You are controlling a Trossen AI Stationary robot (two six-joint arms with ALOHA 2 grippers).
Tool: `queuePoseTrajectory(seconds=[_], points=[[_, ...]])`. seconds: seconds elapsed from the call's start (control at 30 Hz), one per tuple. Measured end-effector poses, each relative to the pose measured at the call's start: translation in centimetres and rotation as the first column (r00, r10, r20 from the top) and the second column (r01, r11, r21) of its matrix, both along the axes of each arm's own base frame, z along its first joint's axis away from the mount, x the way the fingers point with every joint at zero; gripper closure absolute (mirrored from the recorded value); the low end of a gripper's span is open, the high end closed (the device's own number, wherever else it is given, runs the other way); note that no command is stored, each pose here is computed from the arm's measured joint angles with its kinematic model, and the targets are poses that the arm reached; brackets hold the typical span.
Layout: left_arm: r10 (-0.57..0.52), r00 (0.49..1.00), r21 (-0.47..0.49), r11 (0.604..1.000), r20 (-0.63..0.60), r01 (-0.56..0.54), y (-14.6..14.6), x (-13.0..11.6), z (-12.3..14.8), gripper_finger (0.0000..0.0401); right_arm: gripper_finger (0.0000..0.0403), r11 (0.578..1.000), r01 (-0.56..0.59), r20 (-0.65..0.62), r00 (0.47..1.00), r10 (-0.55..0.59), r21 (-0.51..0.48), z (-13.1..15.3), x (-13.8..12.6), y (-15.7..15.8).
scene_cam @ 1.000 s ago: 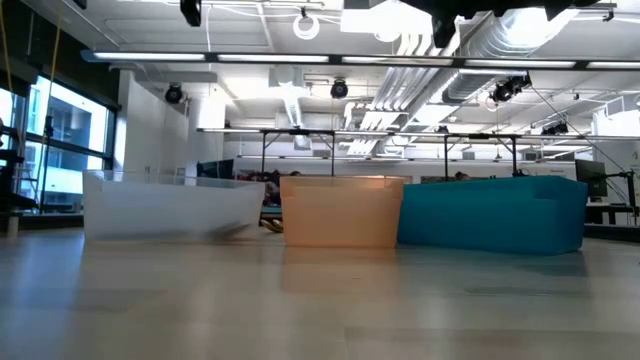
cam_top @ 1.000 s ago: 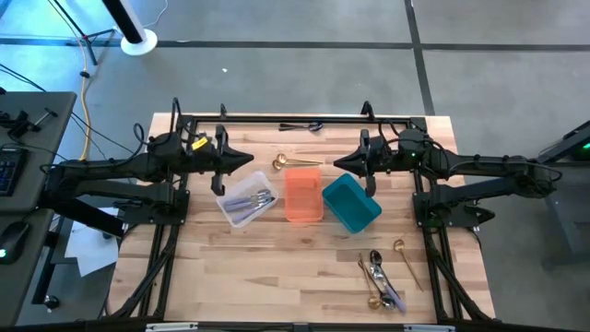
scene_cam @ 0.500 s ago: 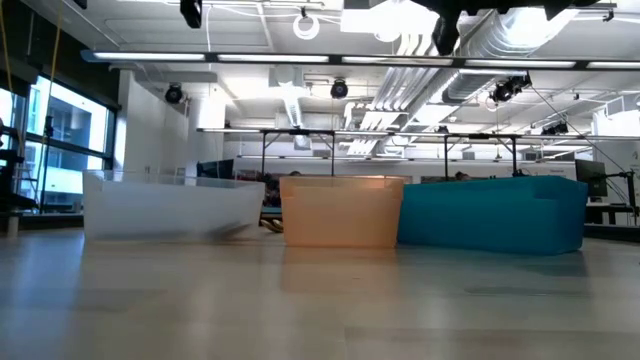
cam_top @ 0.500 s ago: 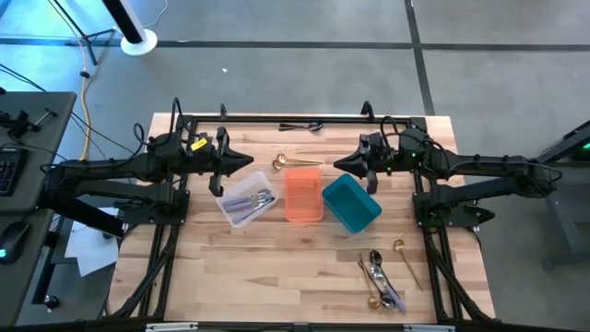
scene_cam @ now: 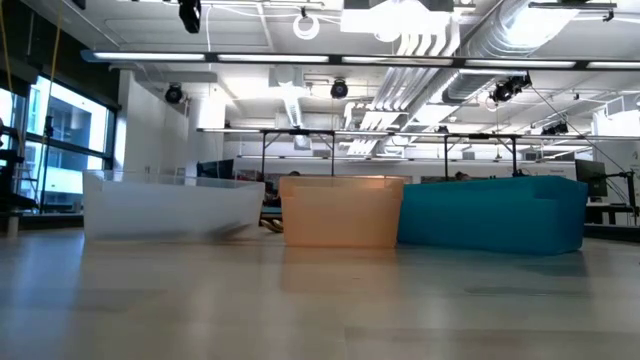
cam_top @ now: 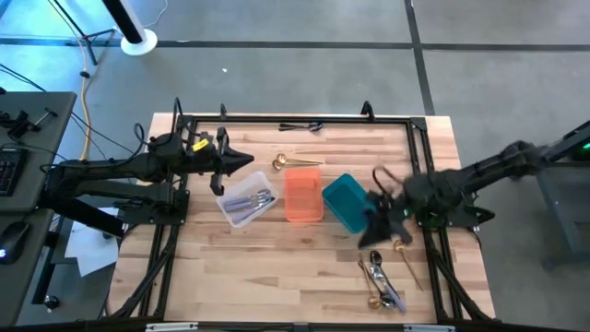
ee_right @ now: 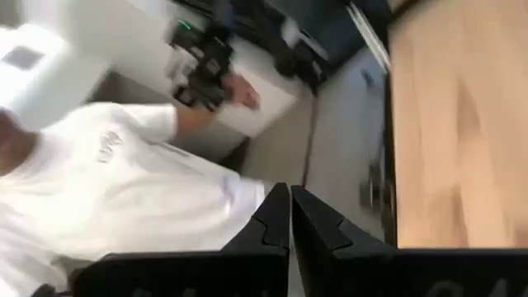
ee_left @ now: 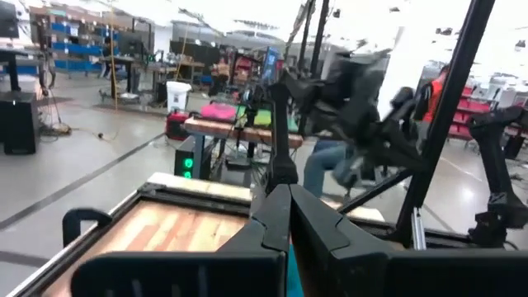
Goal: Sort silverware by color (type)
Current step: Put the purple spoon into the white bin
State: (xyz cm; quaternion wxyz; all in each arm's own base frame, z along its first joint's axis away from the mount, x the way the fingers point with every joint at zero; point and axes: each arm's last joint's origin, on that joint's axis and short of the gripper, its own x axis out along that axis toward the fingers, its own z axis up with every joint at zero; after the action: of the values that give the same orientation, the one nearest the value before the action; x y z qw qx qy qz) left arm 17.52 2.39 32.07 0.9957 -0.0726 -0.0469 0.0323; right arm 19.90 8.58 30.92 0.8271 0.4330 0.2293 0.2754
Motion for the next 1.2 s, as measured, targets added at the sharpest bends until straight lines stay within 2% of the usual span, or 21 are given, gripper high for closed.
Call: queuePoseTrajectory(seconds=[0.13,0.23,0.4,0.57,0.63,0.73,0.87,1.0,1.1,1.2], points=[[-0.001,1.000,-0.021,1.000,-0.024,0.000,0.0,0.0,-0.2,0.0401,0.0403,0.997,0.078,-0.241,0.968,-0.073,0.012,-1.7,-2.0,3.8],[-0.001,1.000,-0.022,1.000,-0.027,0.000,0.0,0.0,-0.3,0.0401,0.0403,0.984,0.174,-0.448,0.882,-0.142,0.031,-3.6,-3.4,6.5],[-0.001,1.000,-0.021,1.000,-0.027,0.000,0.0,0.0,-0.3,0.0401,0.0403,0.948,0.315,-0.715,0.671,-0.197,0.034,-7.5,-4.6,10.7],[0.000,1.000,-0.021,1.000,-0.027,0.000,0.0,0.0,-0.3,0.0401,0.0403,0.931,0.364,-0.883,0.426,-0.196,-0.031,-11.6,-4.9,13.3],[0.000,1.000,-0.021,1.000,-0.027,0.000,0.0,0.0,-0.3,0.0401,0.0403,0.939,0.339,-0.915,0.357,-0.187,-0.060,-12.8,-4.8,13.7],[0.000,1.000,-0.021,1.000,-0.027,0.000,0.0,0.0,-0.3,0.0401,0.0403,0.938,0.335,-0.934,0.300,-0.195,-0.088,-13.5,-4.6,13.9],[0.000,1.000,-0.021,1.000,-0.027,0.000,0.0,0.0,-0.3,0.0401,0.0403,0.918,0.340,-0.944,0.180,-0.277,-0.204,-13.2,-3.8,13.9],[-0.001,1.000,-0.022,1.000,-0.028,0.000,0.0,0.0,-0.3,0.0401,0.0403,0.895,0.338,-0.929,0.122,-0.350,-0.293,-13.0,-2.0,14.8],[0.000,1.000,-0.022,1.000,-0.029,0.000,0.0,0.0,-0.3,0.0401,0.0403,0.864,0.309,-0.897,0.064,-0.437,-0.398,-13.3,-1.4,15.0],[-0.001,1.000,-0.022,1.000,-0.031,0.000,0.0,0.0,-0.3,0.0401,0.0403,0.843,0.276,-0.873,0.032,-0.487,-0.461,-13.7,-1.3,15.1]])
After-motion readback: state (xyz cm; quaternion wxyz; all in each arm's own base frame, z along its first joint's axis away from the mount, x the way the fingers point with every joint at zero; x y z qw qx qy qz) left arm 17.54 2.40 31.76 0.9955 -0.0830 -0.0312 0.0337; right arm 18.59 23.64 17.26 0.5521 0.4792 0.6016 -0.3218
